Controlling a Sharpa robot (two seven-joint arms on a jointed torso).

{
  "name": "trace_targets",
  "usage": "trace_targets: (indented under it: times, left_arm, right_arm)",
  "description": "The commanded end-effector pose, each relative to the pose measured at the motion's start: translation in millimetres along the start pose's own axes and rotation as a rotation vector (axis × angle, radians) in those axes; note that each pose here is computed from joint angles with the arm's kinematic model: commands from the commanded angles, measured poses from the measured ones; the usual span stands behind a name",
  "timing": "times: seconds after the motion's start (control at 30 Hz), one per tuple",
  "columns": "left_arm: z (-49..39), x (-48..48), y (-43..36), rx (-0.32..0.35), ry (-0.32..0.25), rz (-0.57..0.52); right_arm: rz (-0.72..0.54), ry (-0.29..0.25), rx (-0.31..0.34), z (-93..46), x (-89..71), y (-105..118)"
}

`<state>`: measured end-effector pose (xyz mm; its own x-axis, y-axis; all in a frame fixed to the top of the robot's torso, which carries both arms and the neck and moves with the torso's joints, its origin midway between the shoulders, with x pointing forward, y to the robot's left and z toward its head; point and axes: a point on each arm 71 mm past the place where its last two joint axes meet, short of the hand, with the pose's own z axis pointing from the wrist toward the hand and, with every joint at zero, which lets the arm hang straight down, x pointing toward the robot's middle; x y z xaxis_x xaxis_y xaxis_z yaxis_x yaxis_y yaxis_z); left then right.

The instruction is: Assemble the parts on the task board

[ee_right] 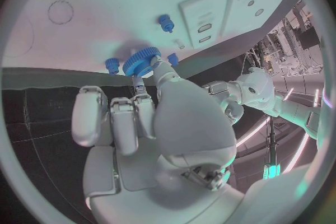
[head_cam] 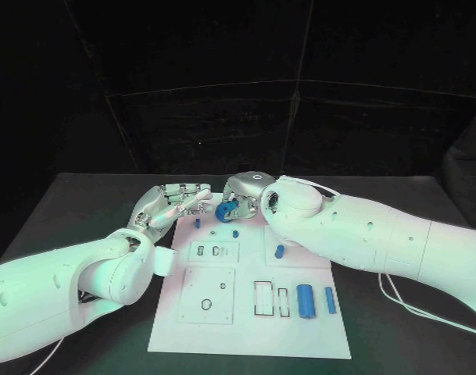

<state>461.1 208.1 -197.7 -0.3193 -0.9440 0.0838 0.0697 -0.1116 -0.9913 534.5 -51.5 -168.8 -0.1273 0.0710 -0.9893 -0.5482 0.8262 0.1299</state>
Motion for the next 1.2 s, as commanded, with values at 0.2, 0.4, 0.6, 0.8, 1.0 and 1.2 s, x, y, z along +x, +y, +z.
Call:
trace_targets:
  times: [0.2, 0.4, 0.6, 0.8, 1.0, 1.2]
  left_arm:
    - [1.2, 0.0, -1.1, 0.007, 0.007, 0.002]
    - [1.3, -0.3, -1.0, 0.006, 0.006, 0.003]
    - [1.3, -0.5, -0.9, 0.006, 0.006, 0.003]
    - [1.3, -0.9, -0.9, 0.005, 0.005, 0.003]
    - [1.4, -1.1, -0.8, 0.004, 0.004, 0.004]
    - [1.4, -1.3, -0.5, 0.0, 0.003, 0.005]
  right_arm:
    - [-0.034, 0.015, 0.031, -1.3, 1.2, -3.6]
    - [-0.039, 0.01, 0.04, -2.5, 0.8, -5.9]
    - [-0.041, 0.008, 0.042, -3.5, 0.6, -7.0]
    - [-0.033, 0.01, 0.043, -3.8, 0.9, -7.8]
    - [-0.018, 0.032, 0.05, -3.4, 2.5, -9.0]
    - [-0.008, 0.101, 0.068, -3.2, 7.6, -11.8]
